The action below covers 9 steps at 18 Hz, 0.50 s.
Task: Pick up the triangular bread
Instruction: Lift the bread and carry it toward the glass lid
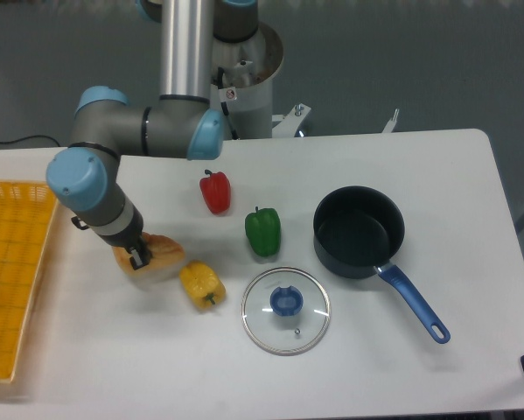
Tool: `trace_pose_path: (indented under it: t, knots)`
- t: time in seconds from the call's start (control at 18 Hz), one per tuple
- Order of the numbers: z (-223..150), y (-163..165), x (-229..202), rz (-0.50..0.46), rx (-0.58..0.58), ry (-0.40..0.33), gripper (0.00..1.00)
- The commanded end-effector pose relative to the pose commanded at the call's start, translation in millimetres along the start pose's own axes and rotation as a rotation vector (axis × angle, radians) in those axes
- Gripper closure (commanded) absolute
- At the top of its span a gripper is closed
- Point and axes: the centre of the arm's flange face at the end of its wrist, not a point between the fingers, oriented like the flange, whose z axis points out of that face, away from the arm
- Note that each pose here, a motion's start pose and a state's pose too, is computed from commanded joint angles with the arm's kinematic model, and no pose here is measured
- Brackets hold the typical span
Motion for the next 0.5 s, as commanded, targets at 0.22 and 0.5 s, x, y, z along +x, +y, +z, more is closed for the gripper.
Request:
trace_pose_path:
  t: [0.22, 0.5]
  knots:
    - [-36.9, 38.3, -37.9, -0.071, 0.031, -0.02, 0.85]
    - [-54.2, 73.3, -64.2, -0.13, 0.042, 0.003, 0.85]
